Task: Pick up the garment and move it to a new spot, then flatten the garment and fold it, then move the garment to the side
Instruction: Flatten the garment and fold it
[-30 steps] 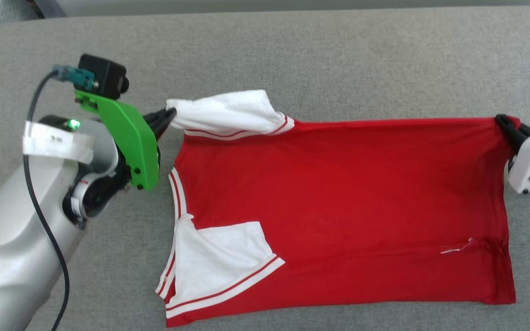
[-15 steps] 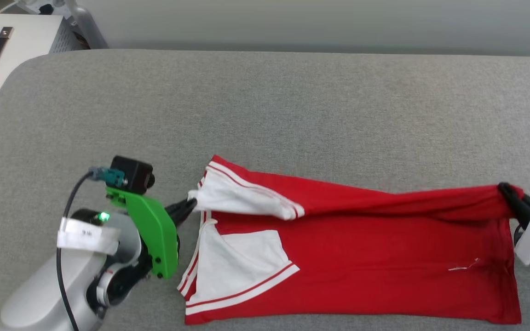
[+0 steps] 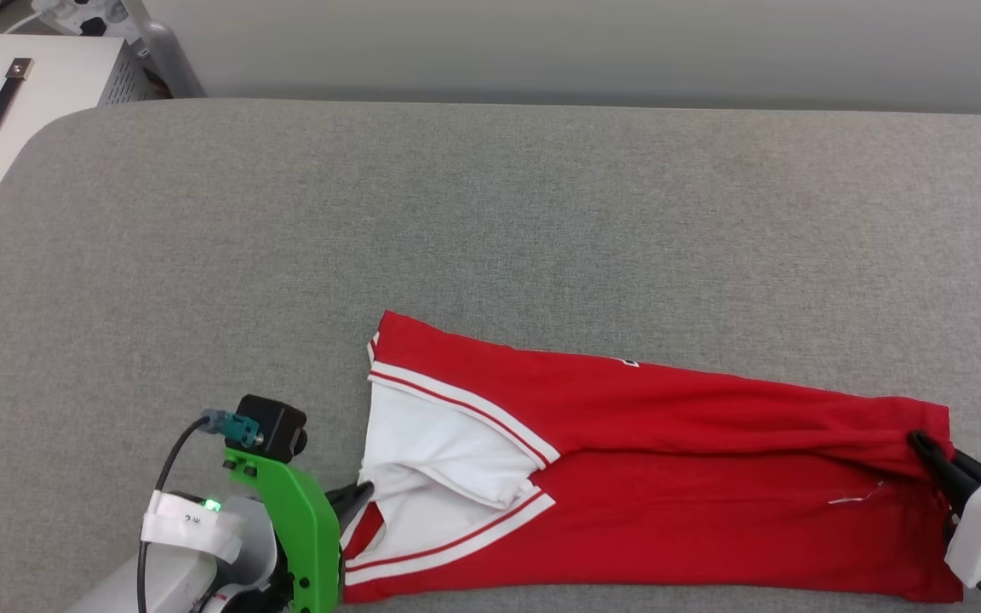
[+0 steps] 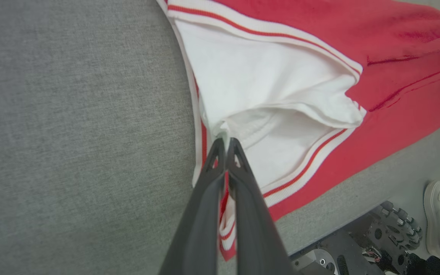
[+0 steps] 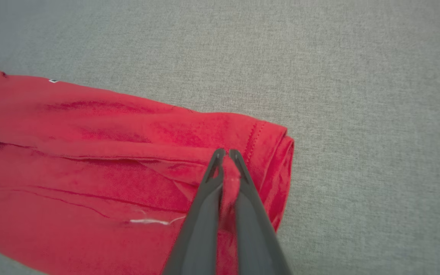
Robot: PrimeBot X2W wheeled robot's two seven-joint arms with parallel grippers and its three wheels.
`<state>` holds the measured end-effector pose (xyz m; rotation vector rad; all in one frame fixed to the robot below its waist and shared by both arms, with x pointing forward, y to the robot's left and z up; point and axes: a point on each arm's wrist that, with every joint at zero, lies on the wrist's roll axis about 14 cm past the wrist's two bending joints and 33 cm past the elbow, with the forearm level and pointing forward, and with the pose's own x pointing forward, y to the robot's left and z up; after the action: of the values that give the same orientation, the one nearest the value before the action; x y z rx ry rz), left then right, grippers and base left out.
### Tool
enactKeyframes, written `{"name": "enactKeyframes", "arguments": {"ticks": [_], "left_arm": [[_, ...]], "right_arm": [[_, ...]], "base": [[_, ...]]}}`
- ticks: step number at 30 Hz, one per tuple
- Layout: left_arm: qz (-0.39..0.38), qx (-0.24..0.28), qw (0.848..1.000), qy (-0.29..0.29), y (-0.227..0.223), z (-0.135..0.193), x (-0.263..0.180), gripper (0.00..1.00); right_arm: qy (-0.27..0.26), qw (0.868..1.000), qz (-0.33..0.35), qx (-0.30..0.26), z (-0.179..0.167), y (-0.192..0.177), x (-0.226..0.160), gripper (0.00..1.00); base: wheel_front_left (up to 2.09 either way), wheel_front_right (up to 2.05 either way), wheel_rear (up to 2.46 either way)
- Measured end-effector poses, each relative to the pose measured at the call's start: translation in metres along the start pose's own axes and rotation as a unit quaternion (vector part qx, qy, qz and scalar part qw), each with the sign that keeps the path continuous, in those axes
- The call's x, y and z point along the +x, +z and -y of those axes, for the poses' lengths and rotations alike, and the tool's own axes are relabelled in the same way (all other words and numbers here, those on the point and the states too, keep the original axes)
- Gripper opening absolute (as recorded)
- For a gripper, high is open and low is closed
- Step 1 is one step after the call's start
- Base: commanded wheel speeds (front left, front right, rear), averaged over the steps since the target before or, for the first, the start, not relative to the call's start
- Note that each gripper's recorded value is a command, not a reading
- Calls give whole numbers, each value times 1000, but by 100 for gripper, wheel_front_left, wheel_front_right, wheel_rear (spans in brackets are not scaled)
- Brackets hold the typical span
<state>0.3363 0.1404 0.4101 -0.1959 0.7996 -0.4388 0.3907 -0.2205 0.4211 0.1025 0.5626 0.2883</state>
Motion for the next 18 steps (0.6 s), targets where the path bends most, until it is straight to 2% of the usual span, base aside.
{"name": "enactKeyframes", "arguments": {"ticks": [8,14,15,16,17,18], "left_arm": [[-24,-16,1000,1,-15,-1,1,0],[-44,-17,999,2,-25,-4,2,0],[-47,-17,999,1,-27,-3,3,0],[-51,-16,999,-2,-30,-2,3,0],[-55,-16,998,-3,-32,0,2,65],[-57,-17,998,-4,-34,1,2,100]], "right_arm": [[-8,999,-21,-30,4,-14,-9,0],[-13,999,-25,-33,7,-17,-10,0],[-12,999,-28,-33,7,-19,-10,15],[-11,999,-29,-33,6,-20,-11,40],[-12,999,-31,-32,6,-21,-12,100],[-14,999,-36,-31,7,-23,-13,100]], "base": [[0,0,0],[0,0,0],[0,0,0],[0,0,0],[0,0,0],[0,0,0]]}}
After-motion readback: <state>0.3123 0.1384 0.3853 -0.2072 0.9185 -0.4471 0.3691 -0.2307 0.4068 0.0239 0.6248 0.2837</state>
